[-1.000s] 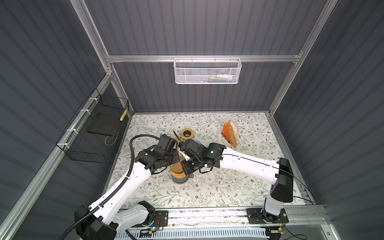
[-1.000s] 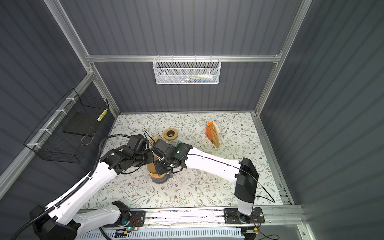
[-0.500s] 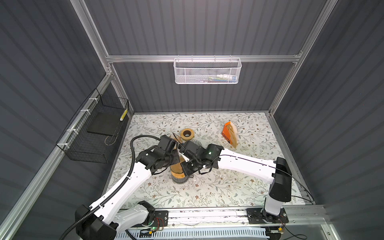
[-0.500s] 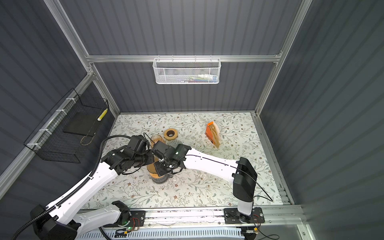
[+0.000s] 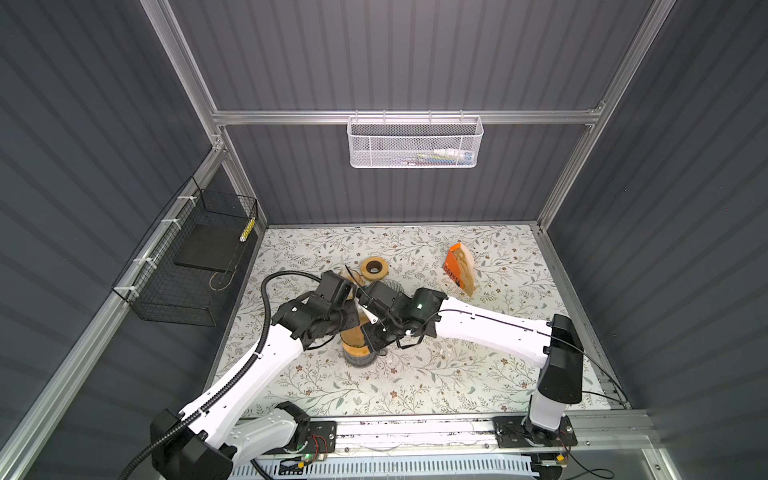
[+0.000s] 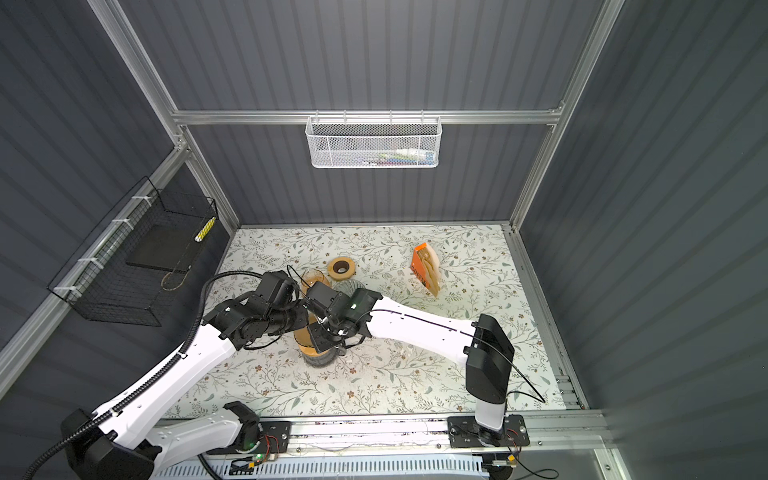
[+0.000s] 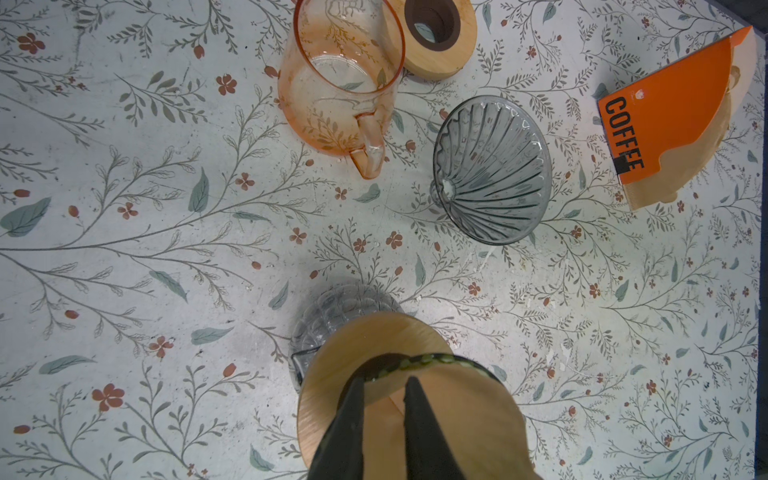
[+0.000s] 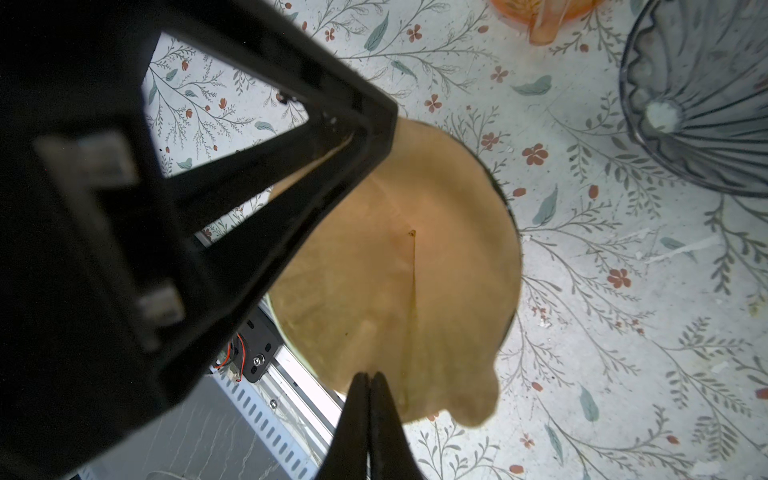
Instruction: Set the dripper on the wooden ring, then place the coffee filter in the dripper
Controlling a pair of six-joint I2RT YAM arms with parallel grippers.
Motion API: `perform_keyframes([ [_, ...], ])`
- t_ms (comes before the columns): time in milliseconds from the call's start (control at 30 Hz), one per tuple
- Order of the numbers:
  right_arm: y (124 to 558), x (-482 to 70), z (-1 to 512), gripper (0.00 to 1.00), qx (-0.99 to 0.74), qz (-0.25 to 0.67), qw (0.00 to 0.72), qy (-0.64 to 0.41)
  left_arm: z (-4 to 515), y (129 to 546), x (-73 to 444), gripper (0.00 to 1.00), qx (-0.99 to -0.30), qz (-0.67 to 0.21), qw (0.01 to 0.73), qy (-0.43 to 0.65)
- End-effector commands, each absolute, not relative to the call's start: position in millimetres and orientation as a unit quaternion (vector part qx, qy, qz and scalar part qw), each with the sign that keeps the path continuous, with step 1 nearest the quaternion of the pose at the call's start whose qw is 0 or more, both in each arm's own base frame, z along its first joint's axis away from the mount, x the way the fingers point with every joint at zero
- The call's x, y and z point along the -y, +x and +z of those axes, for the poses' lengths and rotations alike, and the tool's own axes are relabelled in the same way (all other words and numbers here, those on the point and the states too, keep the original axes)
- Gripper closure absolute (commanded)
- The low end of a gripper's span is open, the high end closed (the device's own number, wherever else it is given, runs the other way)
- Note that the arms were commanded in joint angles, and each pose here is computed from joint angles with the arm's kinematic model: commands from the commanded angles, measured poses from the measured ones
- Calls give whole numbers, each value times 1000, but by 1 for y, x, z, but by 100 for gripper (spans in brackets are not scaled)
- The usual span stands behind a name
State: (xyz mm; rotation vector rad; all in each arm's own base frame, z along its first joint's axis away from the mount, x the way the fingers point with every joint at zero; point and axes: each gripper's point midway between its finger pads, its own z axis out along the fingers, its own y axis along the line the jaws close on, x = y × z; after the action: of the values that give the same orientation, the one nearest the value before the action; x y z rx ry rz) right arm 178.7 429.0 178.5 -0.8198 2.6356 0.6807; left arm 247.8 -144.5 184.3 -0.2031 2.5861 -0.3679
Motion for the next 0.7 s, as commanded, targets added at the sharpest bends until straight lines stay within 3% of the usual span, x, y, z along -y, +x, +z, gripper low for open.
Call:
perform_keyframes([
  [0, 176, -430, 165, 93, -921, 224, 135, -288, 181, 244, 140, 80, -955, -133, 254, -79],
  [667, 178, -431, 184, 93, -917, 235, 147, -287, 204, 244, 141, 80, -946, -150, 275, -81],
])
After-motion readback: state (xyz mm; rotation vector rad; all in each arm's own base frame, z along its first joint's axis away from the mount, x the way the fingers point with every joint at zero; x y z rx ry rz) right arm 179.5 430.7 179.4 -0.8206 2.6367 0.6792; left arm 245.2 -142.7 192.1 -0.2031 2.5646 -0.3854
